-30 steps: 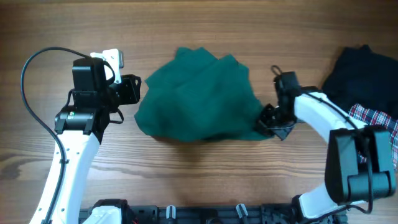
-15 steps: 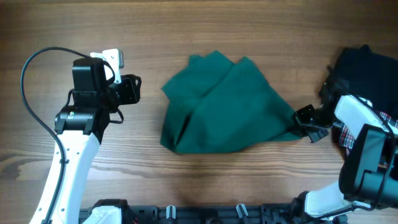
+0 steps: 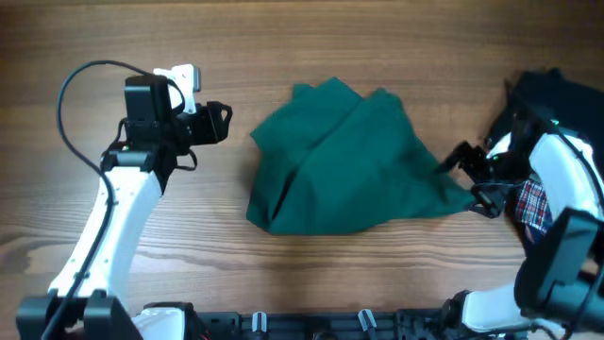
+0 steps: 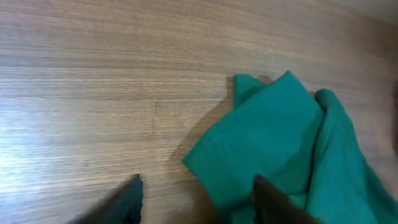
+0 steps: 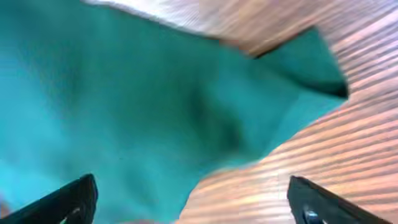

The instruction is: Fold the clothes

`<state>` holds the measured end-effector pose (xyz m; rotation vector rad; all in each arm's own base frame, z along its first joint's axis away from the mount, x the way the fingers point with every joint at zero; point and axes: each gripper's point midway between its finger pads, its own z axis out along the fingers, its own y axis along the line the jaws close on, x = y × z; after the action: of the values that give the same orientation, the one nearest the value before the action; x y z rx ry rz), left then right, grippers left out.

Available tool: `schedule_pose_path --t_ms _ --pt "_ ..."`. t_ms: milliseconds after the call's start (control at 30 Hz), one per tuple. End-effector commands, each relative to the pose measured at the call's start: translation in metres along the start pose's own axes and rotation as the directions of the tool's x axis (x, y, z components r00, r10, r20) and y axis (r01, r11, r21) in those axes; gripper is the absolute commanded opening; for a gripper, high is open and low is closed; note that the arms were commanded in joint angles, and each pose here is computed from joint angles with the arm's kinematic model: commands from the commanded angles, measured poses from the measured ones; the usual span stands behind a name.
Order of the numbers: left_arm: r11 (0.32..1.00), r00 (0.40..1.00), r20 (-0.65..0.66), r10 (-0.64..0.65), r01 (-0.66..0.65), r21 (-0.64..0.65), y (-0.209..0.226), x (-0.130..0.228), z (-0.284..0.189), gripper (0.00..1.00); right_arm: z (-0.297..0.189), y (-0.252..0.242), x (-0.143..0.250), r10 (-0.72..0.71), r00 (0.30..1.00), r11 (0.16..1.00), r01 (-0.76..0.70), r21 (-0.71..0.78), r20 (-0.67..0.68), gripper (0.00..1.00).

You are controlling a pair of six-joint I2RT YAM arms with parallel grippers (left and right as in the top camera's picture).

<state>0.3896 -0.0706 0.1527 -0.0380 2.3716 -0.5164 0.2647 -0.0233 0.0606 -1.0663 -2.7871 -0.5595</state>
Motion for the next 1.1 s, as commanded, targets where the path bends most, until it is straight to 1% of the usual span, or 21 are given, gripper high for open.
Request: schedule_pose_path --t_ms 0,67,133,167,267,333,467,567,933,1067 --pt "0.993 0.996 -0.009 0.089 -0.088 0.078 -0.024 0.004 0.016 0.24 -0.028 0.022 0.006 -0.135 0.99 0.986 0.139 -0.09 0.046 1.0" --pt "0.97 0.976 -0.007 0.218 -0.216 0.112 -0.044 0.01 0.025 0.15 -0.048 0.028 0.002 -0.17 0.979 0.98 0.18 -0.083 0.11 1.0" --pt "0.958 0.962 -0.003 0.271 -0.27 0.099 -0.054 0.014 0.036 0.05 -0.068 0.037 0.0 -0.189 0.967 0.974 0.207 -0.094 0.173 1.0" --pt "0.954 0.958 -0.001 0.288 -0.286 0.087 -0.058 0.015 0.043 0.04 -0.08 0.043 0.0 -0.202 0.956 0.968 0.227 -0.102 0.212 1.0" --pt "0.948 0.951 -0.014 0.308 -0.306 0.082 -0.062 0.023 0.063 0.04 -0.099 0.049 0.005 -0.222 0.934 0.958 0.262 -0.113 0.28 1.0" --pt "0.95 0.951 -0.037 0.306 -0.303 0.083 -0.058 0.031 0.077 0.04 -0.103 0.049 0.009 -0.223 0.932 0.958 0.264 -0.113 0.285 1.0" --pt "0.969 0.962 -0.12 0.244 -0.237 0.071 -0.043 0.055 0.102 0.04 -0.102 0.048 0.012 -0.221 0.936 0.959 0.259 -0.112 0.276 1.0" --pt "0.973 0.958 -0.17 0.231 -0.223 0.064 -0.034 0.072 0.118 0.04 -0.102 0.048 0.012 -0.218 0.936 0.96 0.257 -0.114 0.276 1.0" --pt "0.977 0.947 -0.241 0.214 -0.207 0.053 -0.021 0.096 0.134 0.04 -0.103 0.048 0.011 -0.219 0.935 0.959 0.258 -0.114 0.28 1.0" --pt "0.98 0.934 -0.297 0.198 -0.194 0.043 -0.011 0.116 0.147 0.04 -0.103 0.048 0.011 -0.221 0.934 0.959 0.261 -0.113 0.28 1.0"
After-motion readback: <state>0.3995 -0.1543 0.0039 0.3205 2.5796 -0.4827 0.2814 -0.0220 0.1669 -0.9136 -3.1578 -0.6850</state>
